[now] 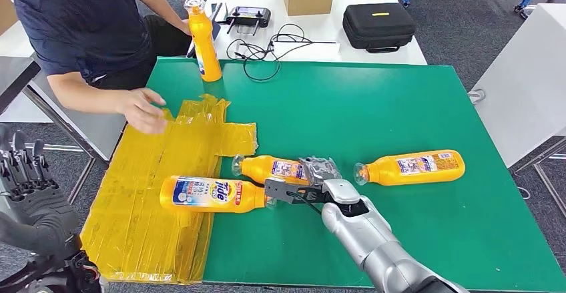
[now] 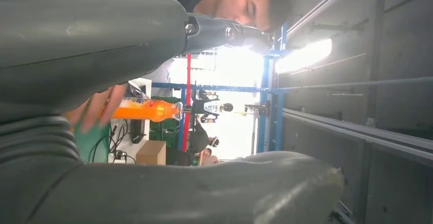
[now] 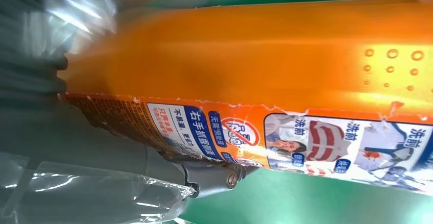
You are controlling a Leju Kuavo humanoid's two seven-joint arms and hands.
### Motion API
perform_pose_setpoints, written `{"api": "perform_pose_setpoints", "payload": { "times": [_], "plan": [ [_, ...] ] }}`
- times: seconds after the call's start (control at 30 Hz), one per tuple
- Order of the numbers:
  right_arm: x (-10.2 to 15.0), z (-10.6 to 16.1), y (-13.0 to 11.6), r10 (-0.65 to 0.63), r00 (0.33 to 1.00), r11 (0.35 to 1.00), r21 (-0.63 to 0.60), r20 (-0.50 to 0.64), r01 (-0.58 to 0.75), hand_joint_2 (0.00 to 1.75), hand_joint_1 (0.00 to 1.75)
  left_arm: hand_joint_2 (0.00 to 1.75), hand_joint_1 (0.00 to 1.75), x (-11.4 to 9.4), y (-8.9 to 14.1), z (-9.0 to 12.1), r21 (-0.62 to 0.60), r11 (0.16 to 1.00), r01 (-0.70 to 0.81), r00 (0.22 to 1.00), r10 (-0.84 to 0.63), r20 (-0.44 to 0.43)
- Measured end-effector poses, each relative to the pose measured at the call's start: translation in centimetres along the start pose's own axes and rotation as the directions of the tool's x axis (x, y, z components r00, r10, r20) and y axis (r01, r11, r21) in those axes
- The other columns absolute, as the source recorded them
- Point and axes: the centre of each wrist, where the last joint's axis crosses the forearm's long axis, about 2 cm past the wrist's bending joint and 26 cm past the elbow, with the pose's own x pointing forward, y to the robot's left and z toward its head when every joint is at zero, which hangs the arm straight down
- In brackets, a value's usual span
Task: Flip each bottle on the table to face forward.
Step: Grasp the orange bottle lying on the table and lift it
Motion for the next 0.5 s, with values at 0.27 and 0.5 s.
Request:
{"api": "perform_pose_setpoints", "payload": {
  "times": [0.27,0.5],
  "plan": [
    [0.2,0.2,-0.7,-0.181,0.967,0.961,-0.176,0.18,0.213,1.75,1.75,0.0,0.0,0.8,0.8,1.0,0.01,1.0,0.018,1.0,-0.018,-0.019],
    [0.7,2.3,-3.6,-0.307,0.867,0.796,-0.393,0.393,0.46,1.75,1.75,1.75,0.0,1.6,1.7,2.3,0.003,0.999,-0.037,0.995,0.037,-0.089]
  ]
}}
